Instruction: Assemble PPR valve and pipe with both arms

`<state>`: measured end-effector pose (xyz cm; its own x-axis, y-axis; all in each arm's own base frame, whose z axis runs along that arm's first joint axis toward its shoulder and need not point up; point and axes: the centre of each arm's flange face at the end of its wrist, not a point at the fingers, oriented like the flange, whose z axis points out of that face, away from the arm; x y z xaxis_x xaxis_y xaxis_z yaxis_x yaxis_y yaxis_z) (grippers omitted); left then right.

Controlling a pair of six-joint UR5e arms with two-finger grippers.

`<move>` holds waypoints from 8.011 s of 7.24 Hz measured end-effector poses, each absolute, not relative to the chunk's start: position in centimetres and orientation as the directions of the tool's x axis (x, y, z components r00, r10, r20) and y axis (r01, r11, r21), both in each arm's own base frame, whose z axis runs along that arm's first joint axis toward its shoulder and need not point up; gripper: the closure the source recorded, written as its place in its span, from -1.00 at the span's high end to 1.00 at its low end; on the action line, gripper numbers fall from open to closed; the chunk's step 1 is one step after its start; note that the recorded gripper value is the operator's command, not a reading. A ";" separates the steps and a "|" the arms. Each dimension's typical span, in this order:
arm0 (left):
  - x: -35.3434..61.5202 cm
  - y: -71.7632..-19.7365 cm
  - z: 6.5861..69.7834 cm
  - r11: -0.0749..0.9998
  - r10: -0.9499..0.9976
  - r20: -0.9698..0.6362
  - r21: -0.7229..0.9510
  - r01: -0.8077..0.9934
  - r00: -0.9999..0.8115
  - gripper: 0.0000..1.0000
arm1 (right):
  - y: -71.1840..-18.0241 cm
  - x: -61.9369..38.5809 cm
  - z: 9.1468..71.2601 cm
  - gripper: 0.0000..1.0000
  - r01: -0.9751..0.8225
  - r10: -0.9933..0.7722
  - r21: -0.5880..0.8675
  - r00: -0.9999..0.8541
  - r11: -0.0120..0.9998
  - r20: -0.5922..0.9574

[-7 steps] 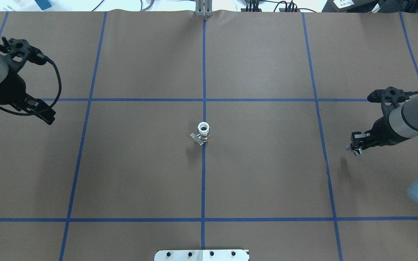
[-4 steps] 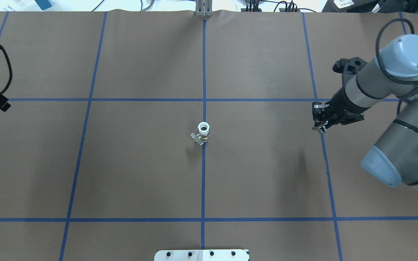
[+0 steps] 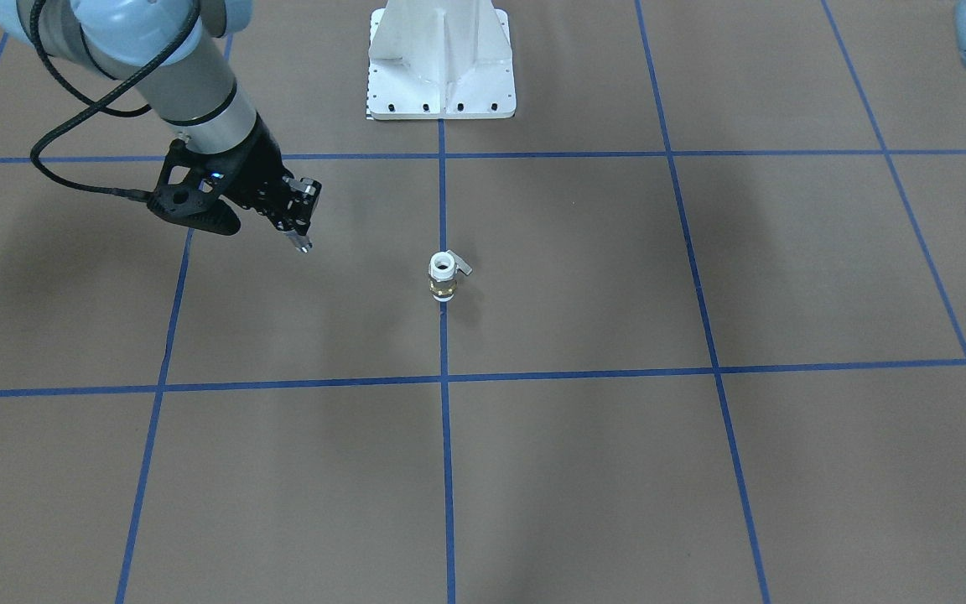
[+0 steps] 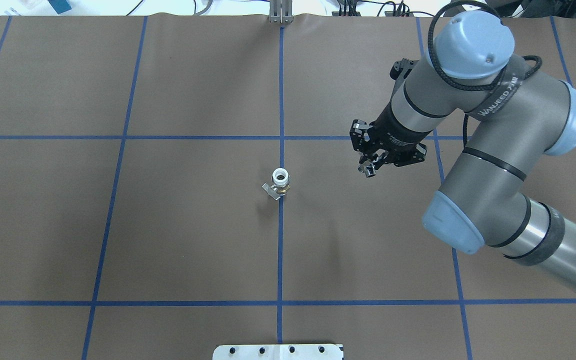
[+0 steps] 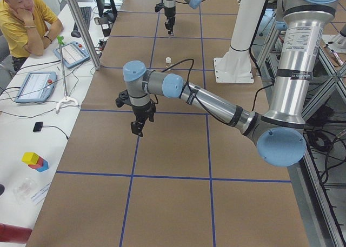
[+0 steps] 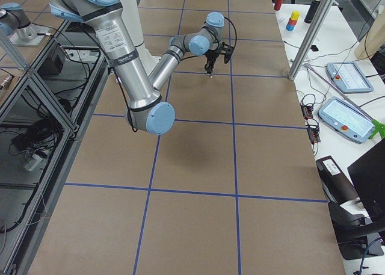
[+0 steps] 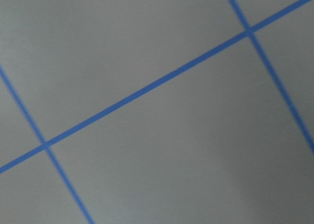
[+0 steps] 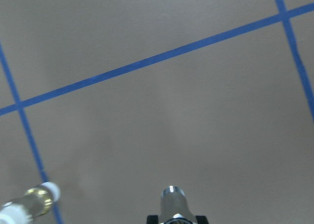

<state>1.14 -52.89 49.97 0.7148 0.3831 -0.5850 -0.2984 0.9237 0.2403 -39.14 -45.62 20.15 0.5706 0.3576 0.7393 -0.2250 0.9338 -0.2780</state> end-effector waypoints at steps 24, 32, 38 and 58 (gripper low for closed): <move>-1.0 -53.6 52.7 0.943 0.333 -0.657 0.230 -0.240 0.676 1.00 | -46.1 -55.8 12.0 0.10 -0.362 0.478 -0.314 0.618 0.878 0.623; -1.0 -53.6 53.3 0.949 0.314 -0.662 0.210 -0.233 0.680 1.00 | -47.0 -53.5 11.0 0.99 -0.359 0.460 -0.293 0.599 0.886 0.656; -6.0 -50.7 57.9 0.988 0.154 -0.684 0.099 -0.118 0.713 1.00 | -54.9 -31.3 24.4 0.99 -0.197 0.201 -0.090 0.669 0.976 0.715; -7.6 -46.9 61.5 0.971 0.236 -0.657 0.191 -0.145 0.716 1.00 | -42.6 10.6 65.3 1.00 -0.003 -0.017 0.029 0.759 1.000 0.650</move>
